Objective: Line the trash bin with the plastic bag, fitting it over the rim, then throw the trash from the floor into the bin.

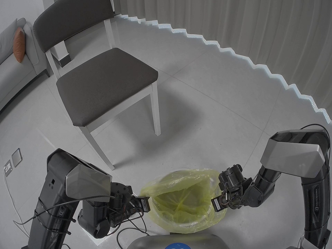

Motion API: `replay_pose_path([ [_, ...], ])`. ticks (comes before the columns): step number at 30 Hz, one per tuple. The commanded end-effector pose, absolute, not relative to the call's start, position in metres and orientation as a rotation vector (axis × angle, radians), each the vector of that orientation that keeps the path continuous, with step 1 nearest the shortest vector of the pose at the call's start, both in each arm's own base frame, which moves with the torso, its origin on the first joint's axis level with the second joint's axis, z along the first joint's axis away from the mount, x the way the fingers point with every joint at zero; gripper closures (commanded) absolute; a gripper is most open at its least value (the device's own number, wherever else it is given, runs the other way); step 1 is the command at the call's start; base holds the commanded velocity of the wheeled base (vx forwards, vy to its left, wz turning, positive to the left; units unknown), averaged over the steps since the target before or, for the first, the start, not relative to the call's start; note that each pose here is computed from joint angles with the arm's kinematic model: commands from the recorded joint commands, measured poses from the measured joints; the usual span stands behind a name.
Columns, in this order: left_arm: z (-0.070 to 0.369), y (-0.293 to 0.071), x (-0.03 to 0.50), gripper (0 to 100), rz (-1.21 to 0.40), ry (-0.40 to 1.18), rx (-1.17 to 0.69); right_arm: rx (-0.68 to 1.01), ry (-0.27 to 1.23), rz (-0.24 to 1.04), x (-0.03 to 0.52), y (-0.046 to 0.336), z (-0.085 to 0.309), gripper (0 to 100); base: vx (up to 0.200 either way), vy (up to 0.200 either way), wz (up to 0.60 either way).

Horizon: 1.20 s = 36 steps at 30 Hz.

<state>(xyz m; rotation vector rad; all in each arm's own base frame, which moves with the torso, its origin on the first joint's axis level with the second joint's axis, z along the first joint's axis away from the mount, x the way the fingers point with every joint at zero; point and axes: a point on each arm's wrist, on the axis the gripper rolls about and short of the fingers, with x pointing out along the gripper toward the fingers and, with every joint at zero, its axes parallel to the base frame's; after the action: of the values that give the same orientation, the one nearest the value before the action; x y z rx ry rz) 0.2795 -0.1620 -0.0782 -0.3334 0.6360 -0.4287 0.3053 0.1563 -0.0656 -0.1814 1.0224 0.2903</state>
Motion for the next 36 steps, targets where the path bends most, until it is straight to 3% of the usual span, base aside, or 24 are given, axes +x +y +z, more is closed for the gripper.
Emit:
replay_pose_path([
  [1, -0.078, -0.162, 0.280, 100, -0.430, 0.626, -0.338, -0.182, 1.029, 0.288, 0.303, 0.155, -0.066, 100, 0.000, 0.000, 0.00],
  [16, -0.078, -0.157, 0.277, 100, -0.420, 0.638, -0.337, -0.160, 0.980, 0.279, 0.301, 0.149, -0.039, 100, 0.000, 0.000, 0.00],
  [35, -0.069, -0.160, 0.281, 100, -0.420, 0.626, -0.412, -0.158, 0.989, 0.265, 0.303, 0.142, -0.043, 100, 0.000, 0.000, 0.00],
  [36, -0.069, -0.160, 0.281, 100, -0.420, 0.624, -0.413, -0.160, 0.991, 0.266, 0.303, 0.142, -0.044, 0, 0.000, 0.000, 0.00],
])
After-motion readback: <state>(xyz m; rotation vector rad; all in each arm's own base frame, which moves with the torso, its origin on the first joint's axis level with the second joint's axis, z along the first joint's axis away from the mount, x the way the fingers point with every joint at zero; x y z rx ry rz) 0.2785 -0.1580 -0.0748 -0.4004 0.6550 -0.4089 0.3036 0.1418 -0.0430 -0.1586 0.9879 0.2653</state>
